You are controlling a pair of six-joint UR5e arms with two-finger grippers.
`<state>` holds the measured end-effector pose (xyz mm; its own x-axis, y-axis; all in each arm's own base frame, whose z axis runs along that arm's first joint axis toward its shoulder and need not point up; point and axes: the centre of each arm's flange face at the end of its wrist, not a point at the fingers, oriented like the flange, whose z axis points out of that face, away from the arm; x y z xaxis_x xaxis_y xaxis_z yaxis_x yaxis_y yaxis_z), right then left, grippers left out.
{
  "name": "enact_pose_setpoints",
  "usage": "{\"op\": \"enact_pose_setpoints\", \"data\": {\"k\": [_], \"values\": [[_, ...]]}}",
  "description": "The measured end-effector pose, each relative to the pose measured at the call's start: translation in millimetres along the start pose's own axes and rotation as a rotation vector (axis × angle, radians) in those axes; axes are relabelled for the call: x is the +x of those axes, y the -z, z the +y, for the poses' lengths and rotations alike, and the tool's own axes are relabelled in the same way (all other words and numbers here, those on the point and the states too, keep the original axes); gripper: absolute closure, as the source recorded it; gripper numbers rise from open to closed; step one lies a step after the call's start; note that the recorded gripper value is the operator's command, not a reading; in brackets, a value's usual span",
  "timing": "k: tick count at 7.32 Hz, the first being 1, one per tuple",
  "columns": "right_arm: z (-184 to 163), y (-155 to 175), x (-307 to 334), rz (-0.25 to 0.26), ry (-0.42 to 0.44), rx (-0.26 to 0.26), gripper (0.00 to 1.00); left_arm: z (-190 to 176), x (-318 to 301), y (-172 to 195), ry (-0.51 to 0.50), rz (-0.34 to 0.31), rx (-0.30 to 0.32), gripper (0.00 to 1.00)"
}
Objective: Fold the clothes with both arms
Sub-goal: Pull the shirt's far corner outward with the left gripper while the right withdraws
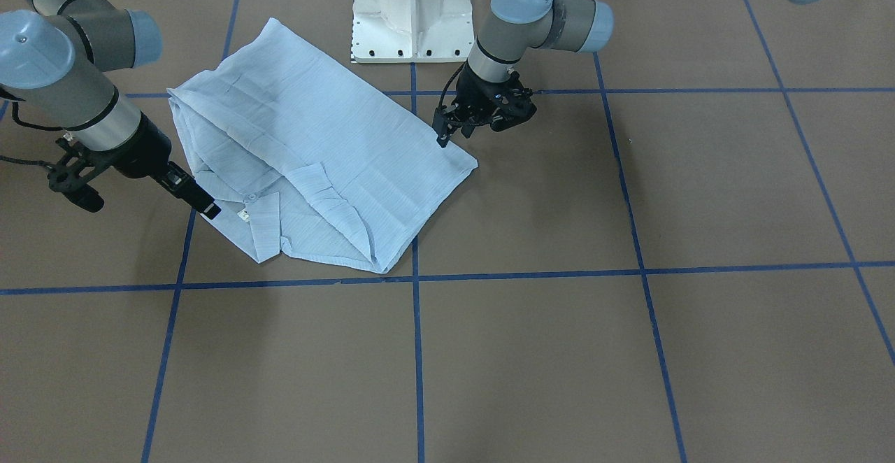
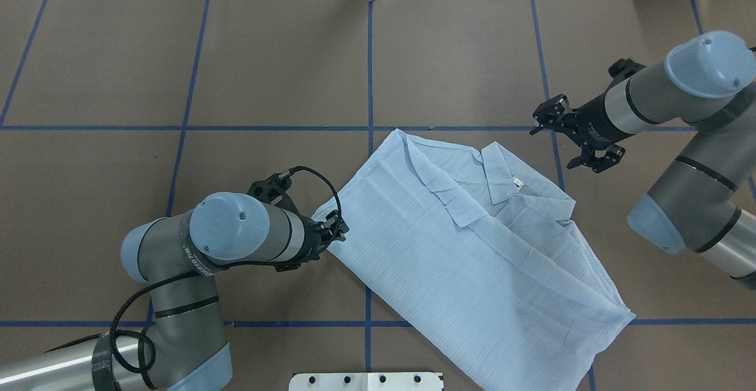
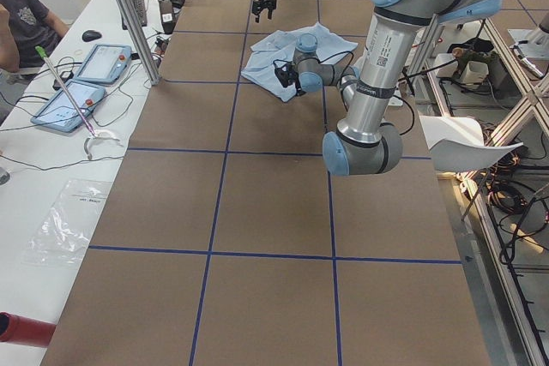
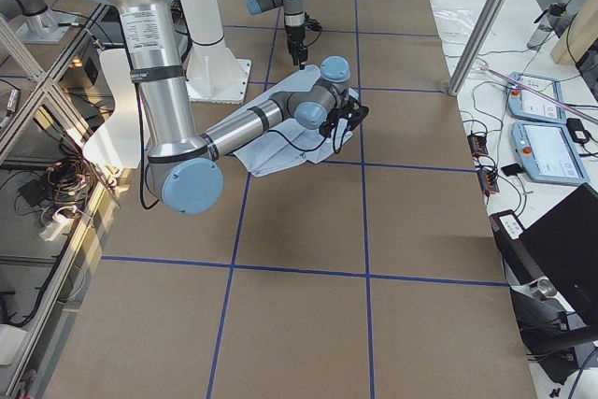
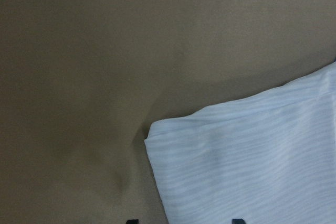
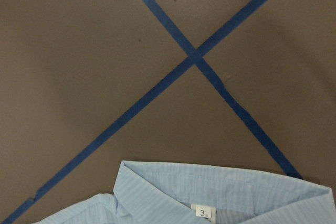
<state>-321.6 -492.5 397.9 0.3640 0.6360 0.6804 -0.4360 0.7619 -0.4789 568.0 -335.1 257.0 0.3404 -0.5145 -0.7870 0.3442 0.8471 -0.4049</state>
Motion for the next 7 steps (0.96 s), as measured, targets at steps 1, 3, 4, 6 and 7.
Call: {"op": "enact_pose_setpoints", "data": {"k": [1,3,4,6,7], "values": [[-5.1,-4.2,-2.2,0.005,-0.005,0.005,0.0,-1.3,-0.5,-3.2,-0.001,-0.003,0.005,0.46],[-10.7,-10.4,-2.1,0.014,-0.01,0.01,0.0,-5.7,-2.4,-9.8,-0.002,-0.01,0.024,0.57],[-12.7,-12.8,-2.0,0.018,-0.013,0.012,0.0,-7.1,-3.0,-12.1,-0.002,-0.012,0.031,0.86],[-15.0,-16.5,-3.7,0.023,-0.016,0.013,0.0,-11.5,-2.0,-12.8,0.002,-0.005,0.053,1.0],[-16.2,-18.5,-4.1,0.025,-0.017,0.013,0.0,-18.5,-0.2,-11.6,0.002,-0.001,0.07,1.0]]}}
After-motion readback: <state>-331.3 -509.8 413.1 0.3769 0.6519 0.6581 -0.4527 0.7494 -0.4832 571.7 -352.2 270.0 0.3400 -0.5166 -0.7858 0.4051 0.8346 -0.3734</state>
